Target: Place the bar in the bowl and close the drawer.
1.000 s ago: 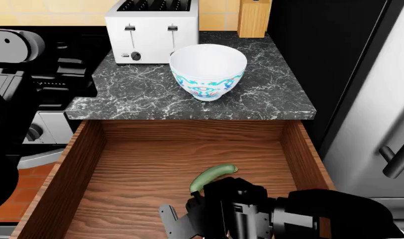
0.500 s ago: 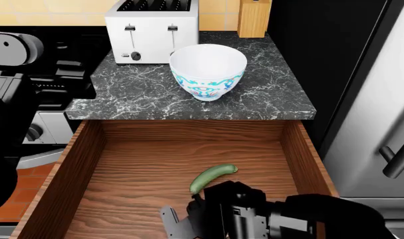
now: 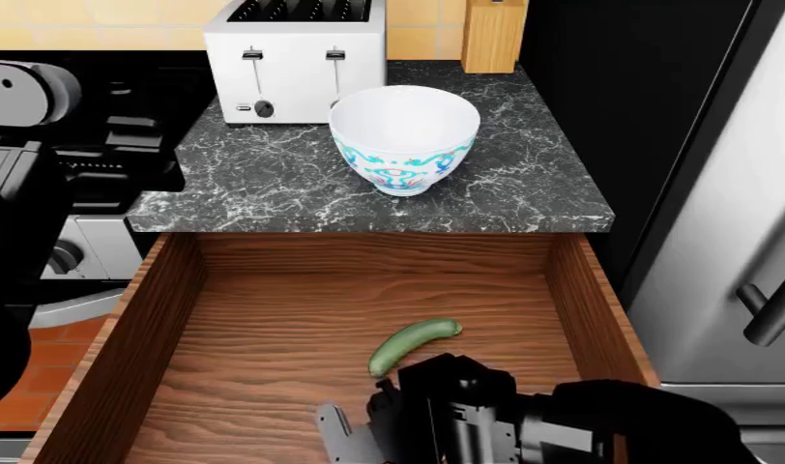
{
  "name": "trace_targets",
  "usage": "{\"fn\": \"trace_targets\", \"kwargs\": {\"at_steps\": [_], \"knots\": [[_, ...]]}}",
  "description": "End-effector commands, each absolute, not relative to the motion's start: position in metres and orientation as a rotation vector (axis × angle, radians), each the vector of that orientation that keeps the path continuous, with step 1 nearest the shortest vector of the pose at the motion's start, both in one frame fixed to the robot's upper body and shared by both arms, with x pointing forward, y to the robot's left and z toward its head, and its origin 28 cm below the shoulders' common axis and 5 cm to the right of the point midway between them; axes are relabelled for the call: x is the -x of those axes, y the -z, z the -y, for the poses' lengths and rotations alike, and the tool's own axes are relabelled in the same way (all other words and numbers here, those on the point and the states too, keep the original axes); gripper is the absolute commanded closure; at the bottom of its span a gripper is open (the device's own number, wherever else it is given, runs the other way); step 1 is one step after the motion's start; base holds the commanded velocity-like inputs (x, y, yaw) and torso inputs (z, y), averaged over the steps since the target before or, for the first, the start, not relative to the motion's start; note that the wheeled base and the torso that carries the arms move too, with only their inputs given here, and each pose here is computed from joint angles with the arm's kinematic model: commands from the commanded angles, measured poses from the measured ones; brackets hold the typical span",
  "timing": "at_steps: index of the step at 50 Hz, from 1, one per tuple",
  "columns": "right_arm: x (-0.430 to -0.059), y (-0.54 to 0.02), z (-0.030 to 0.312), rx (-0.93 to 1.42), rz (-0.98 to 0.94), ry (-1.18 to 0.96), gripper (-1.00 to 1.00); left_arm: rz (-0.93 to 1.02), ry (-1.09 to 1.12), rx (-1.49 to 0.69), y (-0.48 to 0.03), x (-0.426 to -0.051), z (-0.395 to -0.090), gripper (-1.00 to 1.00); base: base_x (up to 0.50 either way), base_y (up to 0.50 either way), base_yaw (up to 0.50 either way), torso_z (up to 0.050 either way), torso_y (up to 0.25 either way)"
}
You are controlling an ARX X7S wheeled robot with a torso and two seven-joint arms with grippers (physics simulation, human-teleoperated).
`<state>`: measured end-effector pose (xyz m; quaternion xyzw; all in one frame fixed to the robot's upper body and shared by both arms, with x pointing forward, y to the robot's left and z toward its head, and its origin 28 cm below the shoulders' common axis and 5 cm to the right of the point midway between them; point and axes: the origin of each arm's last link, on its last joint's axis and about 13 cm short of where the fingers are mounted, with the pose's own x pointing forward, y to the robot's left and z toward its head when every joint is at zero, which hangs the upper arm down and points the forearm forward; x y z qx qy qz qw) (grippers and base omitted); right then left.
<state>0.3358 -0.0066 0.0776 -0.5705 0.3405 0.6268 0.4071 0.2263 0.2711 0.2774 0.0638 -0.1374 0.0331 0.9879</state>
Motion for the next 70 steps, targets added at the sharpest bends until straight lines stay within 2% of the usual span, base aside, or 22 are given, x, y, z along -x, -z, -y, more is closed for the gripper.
{"fn": "trace_targets", "kwargs": {"at_steps": [1,34,35,70], "knots": [[-0.338,-0.074,0.008,1.456,-0.866,-1.577,-1.0,0.275,-0.069,-0.129,-0.277,-0.227,-0.27,-1.0,0.0,0.0,0.0,0.0,0.0],[-0.34,-0.069,0.01,1.451,-0.855,-1.573,-1.0,0.272,-0.07,-0.134,-0.276,-0.23,-0.269,-1.0,0.0,0.0,0.0,0.0,0.0],[-0.34,-0.069,0.01,1.451,-0.853,-1.573,1.0,0.272,-0.07,-0.134,-0.276,-0.23,-0.269,-1.0,0.0,0.0,0.0,0.0,0.0],[-0.345,-0.09,0.009,1.445,-0.804,-1.564,1.0,0.277,-0.068,-0.135,-0.278,-0.227,-0.27,-1.0,0.0,0.0,0.0,0.0,0.0]]}}
